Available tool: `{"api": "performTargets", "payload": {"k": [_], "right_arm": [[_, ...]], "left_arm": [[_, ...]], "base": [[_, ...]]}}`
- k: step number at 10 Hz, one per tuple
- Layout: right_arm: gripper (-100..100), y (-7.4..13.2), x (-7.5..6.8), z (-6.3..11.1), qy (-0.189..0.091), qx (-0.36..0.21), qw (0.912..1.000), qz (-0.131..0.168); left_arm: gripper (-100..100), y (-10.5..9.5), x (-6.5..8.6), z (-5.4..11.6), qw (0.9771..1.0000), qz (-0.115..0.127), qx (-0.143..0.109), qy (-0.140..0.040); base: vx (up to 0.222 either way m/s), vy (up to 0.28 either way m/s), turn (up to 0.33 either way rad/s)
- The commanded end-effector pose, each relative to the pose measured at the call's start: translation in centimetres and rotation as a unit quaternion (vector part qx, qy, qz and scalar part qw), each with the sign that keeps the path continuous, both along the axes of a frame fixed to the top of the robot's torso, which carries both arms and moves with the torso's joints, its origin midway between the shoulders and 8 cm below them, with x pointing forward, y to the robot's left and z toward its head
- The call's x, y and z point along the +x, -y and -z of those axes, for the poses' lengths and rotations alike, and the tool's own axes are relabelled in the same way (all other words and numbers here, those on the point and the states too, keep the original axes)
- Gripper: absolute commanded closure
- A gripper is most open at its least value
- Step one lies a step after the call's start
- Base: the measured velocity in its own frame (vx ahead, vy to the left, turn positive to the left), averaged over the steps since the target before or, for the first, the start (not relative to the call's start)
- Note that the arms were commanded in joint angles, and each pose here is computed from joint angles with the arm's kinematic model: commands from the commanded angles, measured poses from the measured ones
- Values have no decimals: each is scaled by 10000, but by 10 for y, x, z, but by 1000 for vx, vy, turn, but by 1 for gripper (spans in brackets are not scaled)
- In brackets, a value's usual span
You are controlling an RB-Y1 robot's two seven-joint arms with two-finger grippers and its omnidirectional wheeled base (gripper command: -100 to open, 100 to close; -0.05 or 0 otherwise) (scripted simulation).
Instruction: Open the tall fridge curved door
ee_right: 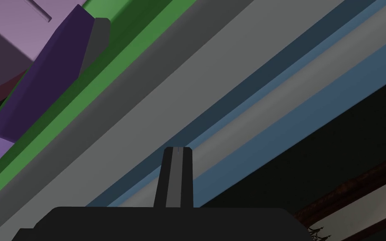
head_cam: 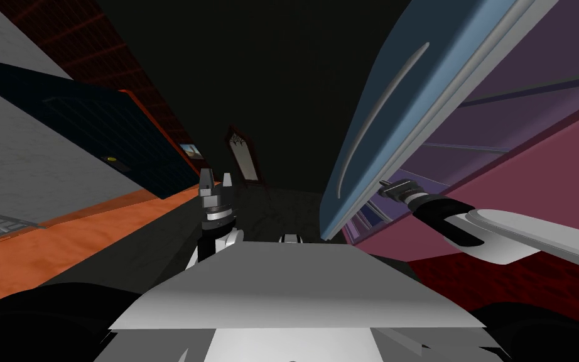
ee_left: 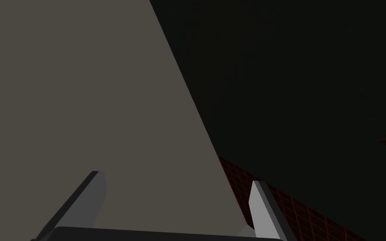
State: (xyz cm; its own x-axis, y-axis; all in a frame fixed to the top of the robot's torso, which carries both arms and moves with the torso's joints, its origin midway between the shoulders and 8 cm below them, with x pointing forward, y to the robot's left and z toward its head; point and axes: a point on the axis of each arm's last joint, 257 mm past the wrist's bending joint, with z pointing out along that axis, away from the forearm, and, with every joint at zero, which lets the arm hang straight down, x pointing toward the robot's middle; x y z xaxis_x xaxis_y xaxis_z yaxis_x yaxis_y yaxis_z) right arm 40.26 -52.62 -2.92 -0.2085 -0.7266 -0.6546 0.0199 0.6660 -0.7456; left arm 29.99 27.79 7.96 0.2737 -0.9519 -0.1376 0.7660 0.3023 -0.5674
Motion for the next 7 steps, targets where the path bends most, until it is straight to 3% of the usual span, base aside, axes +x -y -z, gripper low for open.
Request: {"api": "performTargets", "payload": {"k": [1, 2, 3, 5, 6, 7], "right_arm": [[100, -8, 5, -15, 144, -60, 9999, 64], [100, -3, 4, -16, 176, -77, 9997, 160], [100, -19, 5, -12, 106, -34, 9999, 65], [100, -8, 3, -16, 178, -72, 9994, 280], [100, -25, 4, -11, 96, -24, 9998, 174], [100, -18, 2, -14, 146, -51, 9993, 326]], "left_arm": [[0, 0, 0, 0, 10000, 0, -1, -1], [0, 0, 0, 0, 10000, 0, -1, 1], [0, 0, 0, 0, 10000, 0, -1, 1], [0, 0, 0, 0, 10000, 0, -1, 1], [0, 0, 0, 0, 10000, 0, -1, 1], [0, 0, 0, 0, 10000, 0, -1, 0]], "base": [[101, 136, -65], [54, 103, -3], [110, 153, -58], [72, 107, -20], [93, 119, -64], [110, 135, -53]]}}
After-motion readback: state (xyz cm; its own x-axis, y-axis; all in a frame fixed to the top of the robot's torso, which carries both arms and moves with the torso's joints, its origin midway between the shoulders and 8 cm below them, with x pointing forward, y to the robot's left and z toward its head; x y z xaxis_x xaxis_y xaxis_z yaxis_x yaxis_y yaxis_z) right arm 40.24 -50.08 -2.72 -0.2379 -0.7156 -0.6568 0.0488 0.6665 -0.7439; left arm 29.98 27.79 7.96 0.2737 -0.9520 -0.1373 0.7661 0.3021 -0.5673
